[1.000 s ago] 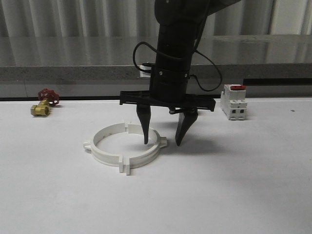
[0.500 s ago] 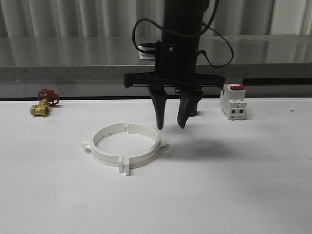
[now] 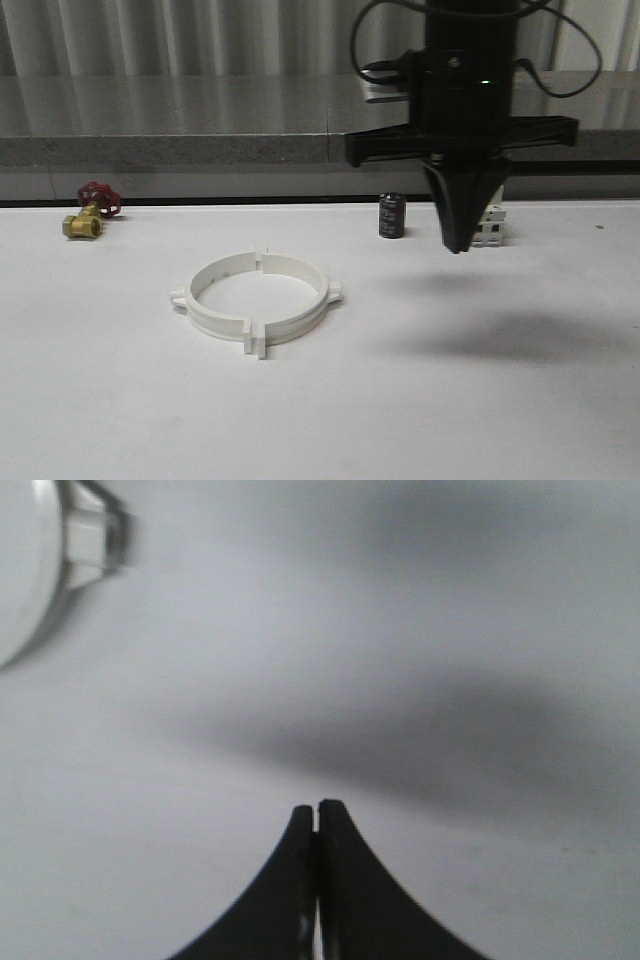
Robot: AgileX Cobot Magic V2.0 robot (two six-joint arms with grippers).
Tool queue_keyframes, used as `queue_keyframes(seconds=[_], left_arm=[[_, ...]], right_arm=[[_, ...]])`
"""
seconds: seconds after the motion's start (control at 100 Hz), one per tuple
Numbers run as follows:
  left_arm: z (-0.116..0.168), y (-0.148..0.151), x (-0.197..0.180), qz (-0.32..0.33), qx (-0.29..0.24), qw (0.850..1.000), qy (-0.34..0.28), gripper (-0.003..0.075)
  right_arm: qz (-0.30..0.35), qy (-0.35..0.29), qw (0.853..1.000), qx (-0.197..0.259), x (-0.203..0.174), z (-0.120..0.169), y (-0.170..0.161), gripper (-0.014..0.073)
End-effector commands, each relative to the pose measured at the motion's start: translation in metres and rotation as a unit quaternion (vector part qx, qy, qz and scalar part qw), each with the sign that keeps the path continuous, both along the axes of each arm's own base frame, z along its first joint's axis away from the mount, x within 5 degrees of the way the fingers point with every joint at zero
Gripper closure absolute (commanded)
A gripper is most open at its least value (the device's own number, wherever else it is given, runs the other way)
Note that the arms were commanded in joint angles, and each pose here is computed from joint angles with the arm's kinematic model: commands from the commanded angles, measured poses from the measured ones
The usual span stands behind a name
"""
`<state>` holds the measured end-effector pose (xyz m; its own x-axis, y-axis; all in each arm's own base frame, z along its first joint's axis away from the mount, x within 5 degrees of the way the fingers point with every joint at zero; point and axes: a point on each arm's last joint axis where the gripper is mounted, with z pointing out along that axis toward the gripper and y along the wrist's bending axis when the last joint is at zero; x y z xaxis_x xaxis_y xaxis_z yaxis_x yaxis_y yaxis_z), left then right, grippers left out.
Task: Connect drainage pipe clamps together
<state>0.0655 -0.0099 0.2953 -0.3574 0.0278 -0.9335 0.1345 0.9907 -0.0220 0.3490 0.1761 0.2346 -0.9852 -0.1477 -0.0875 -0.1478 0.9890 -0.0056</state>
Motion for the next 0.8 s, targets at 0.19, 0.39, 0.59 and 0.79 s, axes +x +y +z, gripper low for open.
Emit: queue_keyframes(seconds=[0.19,0.39,0.59,0.79], left_arm=[[0.014,0.000,0.002,0.002,-0.006,0.999,-0.047,0.0741],[0.014,0.000,0.002,0.002,-0.006,0.999,-0.047,0.0741],[0.014,0.000,0.002,0.002,-0.006,0.999,-0.047,0.0741],[0.014,0.000,0.002,0.002,-0.006,0.999,-0.047,0.0741]], right_arm=[[-0.072,-0.066,0.995,0.019,-0.023,0.039,-0.080,0.0655],[-0.119,-0.089,0.988,0.049,-0.042,0.045,-0.131,0.0655],[-0.143,-0.114,0.982,0.056,-0.071,0.052,-0.167,0.0655],[-0.160,-0.182,0.968,0.057,-0.106,0.070,-0.182,0.0655]])
